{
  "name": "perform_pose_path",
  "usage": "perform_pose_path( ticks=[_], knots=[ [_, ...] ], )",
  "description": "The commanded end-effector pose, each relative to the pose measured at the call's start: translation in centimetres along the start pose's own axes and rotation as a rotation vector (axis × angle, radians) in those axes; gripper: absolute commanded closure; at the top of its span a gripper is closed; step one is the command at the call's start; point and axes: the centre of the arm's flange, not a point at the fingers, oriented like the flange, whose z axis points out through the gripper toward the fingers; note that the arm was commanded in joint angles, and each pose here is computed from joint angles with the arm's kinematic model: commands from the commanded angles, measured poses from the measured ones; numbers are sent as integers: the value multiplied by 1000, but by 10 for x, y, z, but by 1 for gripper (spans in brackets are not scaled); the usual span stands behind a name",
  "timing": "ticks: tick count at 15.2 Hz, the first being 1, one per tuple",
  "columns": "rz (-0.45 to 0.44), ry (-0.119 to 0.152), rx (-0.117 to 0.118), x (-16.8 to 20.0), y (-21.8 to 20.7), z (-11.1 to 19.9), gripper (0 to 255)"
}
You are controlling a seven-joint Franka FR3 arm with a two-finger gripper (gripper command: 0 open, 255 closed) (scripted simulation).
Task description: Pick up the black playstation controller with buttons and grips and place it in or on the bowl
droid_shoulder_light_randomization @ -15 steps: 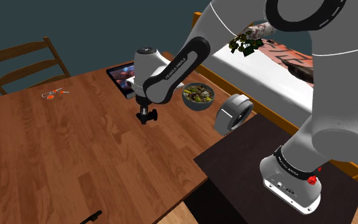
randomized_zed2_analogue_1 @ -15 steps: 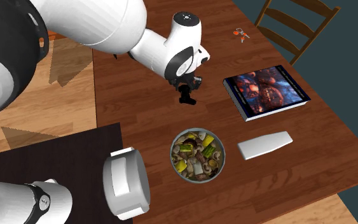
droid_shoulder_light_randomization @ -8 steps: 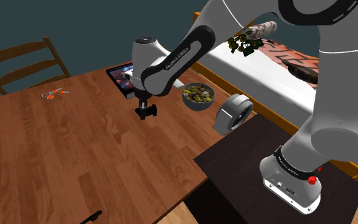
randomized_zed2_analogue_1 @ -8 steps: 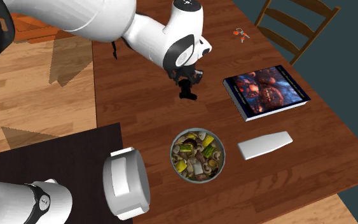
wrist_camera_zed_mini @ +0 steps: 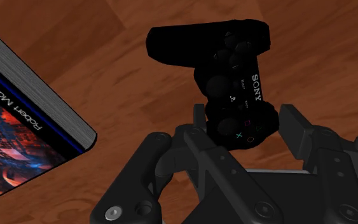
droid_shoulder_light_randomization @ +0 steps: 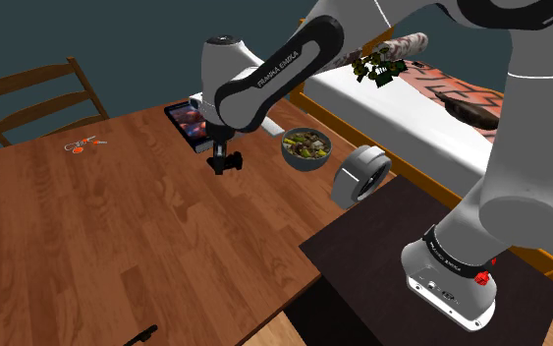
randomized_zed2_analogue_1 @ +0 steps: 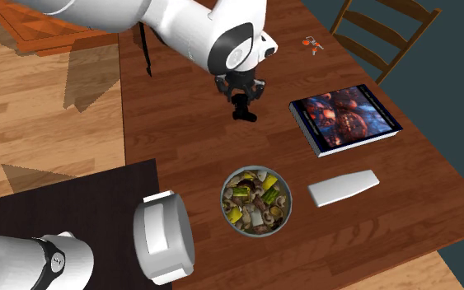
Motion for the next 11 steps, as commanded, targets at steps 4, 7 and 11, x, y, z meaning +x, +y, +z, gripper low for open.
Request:
perform_pose_path(
  ticks=[4,7,11],
  knots=[
    [0,0,0,3,-1,-27,255],
    [0,0,0,4,-2,-42,255],
    [0,0,0,7,-2,-63,255]
  ],
)
